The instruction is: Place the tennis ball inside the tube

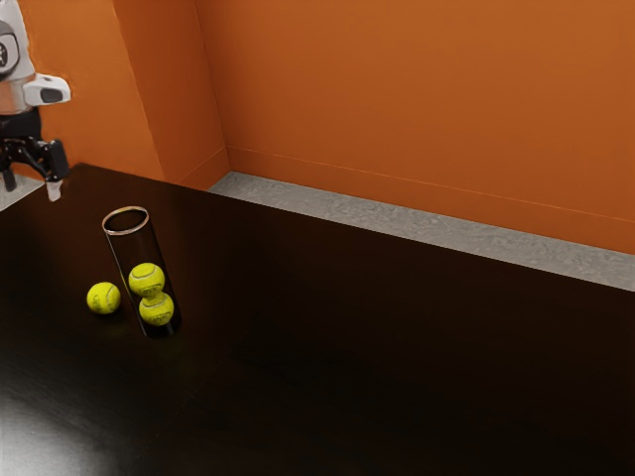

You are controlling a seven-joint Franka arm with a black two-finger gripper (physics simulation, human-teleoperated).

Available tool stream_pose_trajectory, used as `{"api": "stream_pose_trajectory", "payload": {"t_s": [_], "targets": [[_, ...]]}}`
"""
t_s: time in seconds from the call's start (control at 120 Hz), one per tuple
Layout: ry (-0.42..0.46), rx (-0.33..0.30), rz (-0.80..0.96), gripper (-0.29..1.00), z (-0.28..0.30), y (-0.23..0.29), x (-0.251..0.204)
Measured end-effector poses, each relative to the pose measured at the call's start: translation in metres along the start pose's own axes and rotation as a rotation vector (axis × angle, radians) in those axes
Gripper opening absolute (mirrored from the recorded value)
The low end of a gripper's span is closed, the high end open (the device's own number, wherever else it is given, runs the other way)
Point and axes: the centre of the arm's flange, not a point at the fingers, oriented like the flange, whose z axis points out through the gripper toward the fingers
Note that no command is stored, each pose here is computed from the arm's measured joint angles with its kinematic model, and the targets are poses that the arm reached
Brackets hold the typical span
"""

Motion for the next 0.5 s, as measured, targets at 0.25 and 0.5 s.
{"api": "stream_pose_trajectory", "payload": {"t_s": [0.25,0.5], "targets": [[-0.007,-0.056,-0.134,0.7,0.088,-0.12,-0.021],[-0.004,-0.106,0.006,0.7,0.17,-0.092,0.042]]}}
